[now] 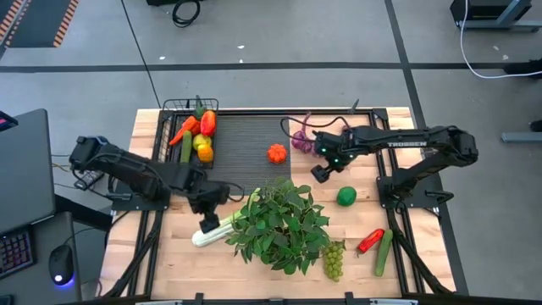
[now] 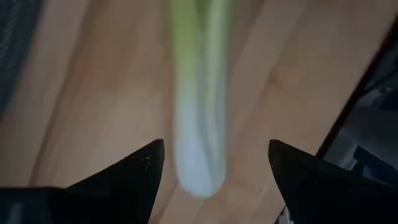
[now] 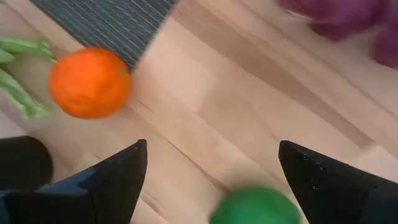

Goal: Build produce basket
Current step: Put the green celery into the wire basket

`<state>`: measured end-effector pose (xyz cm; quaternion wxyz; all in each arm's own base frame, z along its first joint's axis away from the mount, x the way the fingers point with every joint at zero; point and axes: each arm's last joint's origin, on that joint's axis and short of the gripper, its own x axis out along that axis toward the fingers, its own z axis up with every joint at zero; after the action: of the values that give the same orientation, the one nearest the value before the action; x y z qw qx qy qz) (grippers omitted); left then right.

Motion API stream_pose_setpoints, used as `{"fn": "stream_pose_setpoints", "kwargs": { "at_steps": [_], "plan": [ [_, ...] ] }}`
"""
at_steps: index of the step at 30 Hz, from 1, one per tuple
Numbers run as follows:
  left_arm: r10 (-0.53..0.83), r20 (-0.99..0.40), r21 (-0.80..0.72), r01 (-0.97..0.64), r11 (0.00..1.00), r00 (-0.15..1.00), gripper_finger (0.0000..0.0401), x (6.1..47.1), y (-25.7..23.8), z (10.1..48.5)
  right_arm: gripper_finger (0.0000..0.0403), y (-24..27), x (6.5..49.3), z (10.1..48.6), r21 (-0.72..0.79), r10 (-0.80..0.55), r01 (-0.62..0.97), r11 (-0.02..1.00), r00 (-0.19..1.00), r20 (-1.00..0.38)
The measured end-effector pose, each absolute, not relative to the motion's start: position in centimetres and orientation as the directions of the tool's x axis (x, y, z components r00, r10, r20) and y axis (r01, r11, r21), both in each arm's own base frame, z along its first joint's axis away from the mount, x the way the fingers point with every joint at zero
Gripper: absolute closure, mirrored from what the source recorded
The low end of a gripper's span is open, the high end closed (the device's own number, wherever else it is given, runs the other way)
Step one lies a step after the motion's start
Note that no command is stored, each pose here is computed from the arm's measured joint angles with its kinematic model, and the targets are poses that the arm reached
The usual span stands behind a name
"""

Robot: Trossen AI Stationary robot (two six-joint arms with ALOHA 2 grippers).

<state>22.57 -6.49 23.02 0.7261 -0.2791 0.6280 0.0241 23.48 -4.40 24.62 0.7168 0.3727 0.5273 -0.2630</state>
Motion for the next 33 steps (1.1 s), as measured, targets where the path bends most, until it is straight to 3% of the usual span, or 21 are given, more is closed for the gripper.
{"fn": "stream_pose_setpoints", "kwargs": {
  "at_steps": [6, 16, 25, 33],
  "plan": [
    [-0.317, -0.904, -0.399, -0.307, 0.864, 0.286, 0.0108, 23.0, -8.1, 22.0, 0.0037, -3.6, 20.9, 26.0, 0.177, -0.036, 0.825, 0.537, 0.232, -0.972],
    [-0.191, -0.942, -0.294, -0.403, 0.866, 0.278, 0.0108, 21.6, -7.5, 18.3, 0.0037, -2.0, 18.2, 27.3, 0.158, -0.023, 0.908, 0.389, 0.181, -0.983],
    [-0.245, -0.873, -0.416, -0.382, 0.825, 0.421, 0.0108, 22.9, -9.0, 18.8, 0.0037, -0.3, 18.0, 27.3, 0.137, -0.002, 0.879, 0.458, 0.155, -0.988],
    [-0.198, -0.945, -0.296, -0.422, 0.857, 0.261, 0.0108, 23.3, -10.1, 15.2, 0.0037, 1.8, 17.8, 27.3, 0.134, 0.033, 0.849, 0.511, 0.136, -0.990]
  ]
}}
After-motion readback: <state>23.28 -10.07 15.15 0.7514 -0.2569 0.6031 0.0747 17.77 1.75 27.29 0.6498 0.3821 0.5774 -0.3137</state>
